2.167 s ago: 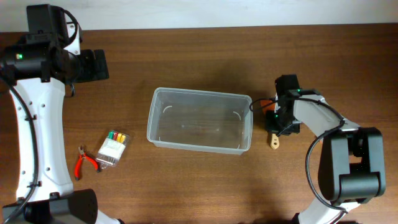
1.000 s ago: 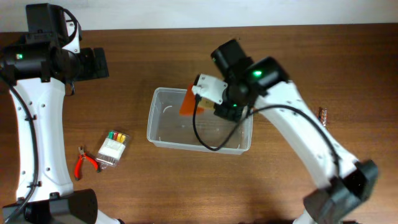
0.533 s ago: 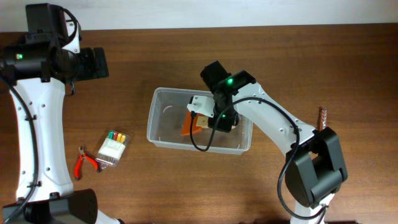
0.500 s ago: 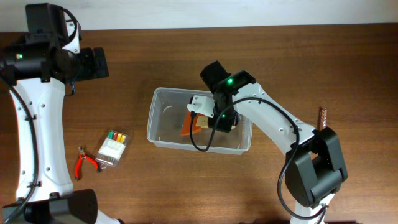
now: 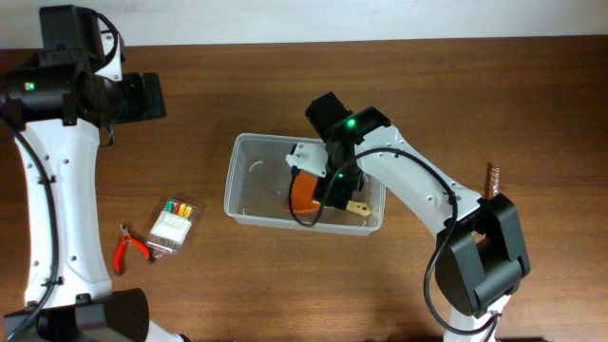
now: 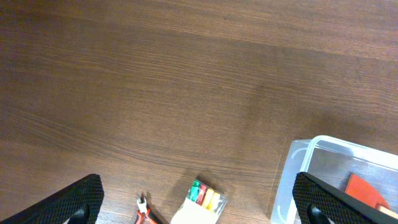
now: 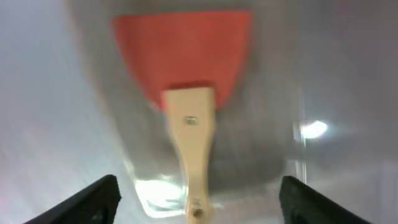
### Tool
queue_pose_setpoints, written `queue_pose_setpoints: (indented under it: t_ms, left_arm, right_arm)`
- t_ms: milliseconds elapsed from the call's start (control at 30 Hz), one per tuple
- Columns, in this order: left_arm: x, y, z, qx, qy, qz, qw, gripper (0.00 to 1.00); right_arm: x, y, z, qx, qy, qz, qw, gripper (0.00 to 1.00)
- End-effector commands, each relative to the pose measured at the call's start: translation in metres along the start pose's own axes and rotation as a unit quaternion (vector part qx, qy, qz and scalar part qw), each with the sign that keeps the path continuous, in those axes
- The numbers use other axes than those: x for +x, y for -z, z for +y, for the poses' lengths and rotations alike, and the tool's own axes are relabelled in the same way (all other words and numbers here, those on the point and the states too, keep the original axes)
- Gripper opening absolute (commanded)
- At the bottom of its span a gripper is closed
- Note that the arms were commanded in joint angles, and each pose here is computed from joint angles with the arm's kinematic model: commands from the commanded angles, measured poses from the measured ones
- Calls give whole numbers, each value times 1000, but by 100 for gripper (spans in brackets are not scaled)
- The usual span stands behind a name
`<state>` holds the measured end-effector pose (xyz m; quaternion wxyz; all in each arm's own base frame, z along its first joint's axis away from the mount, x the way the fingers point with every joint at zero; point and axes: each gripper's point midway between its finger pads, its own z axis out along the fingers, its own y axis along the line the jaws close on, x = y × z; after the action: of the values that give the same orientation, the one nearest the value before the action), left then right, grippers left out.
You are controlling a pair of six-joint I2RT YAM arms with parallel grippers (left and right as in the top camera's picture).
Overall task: Pack container
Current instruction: 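Carry the scraper into the clear container with the right gripper, then release the scraper and move the right gripper to the socket rail, then grasp the orange socket rail with the right gripper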
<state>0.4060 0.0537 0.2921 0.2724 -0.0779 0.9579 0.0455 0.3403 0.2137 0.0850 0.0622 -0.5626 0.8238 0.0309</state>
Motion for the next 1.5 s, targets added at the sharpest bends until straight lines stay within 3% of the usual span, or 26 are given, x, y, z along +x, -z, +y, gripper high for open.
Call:
queue_pose_setpoints:
  t_ms: [0,33,100,133,200,300,400,533,700,867,1000,1233,1467]
  left_arm:
    - [2,-4,-1,5,0,6,1000,99]
    - [2,-4,-1,4,0,6,1000,99]
    - [2,-4,-1,4,0,6,1000,99]
    - [2,-4,-1,5,0,6,1000,99]
    - [2,-4,-1,5,0,6,1000,99]
    - [2,-4,-1,5,0,6,1000,99]
    - [2,-4,-1,5,0,7,1000,99]
    - [2,-4,-1,5,0,6,1000,99]
    - [2,-4,-1,5,0,6,1000,99]
    - [2,-4,-1,5,0,6,1000,99]
    - [2,-4,-1,5,0,6,1000,99]
    - [2,-4,-1,5,0,7,1000,99]
    - [4,-4,-1,5,0,10,1000,99]
  right_arm:
    - [-1,57,-64,160,-166,-3,973,85]
    - [11,102,-95,234,-264,-24,935,98]
    - [32,149,-117,272,-359,-55,891,99]
    - [63,188,-133,280,-450,-84,844,99]
    - [105,218,-143,282,-533,-95,792,99]
    - [166,232,-149,257,-602,-82,751,99]
    - [239,219,-146,222,-666,-24,712,99]
    - [293,179,-145,169,-666,23,727,99]
    - [333,115,-142,124,-695,39,707,99]
    - [338,51,-131,85,-670,33,736,99]
    - [344,14,-121,86,-668,42,738,99]
    - [349,-21,-115,74,-649,53,755,99]
    - [354,-46,-115,61,-650,67,755,100]
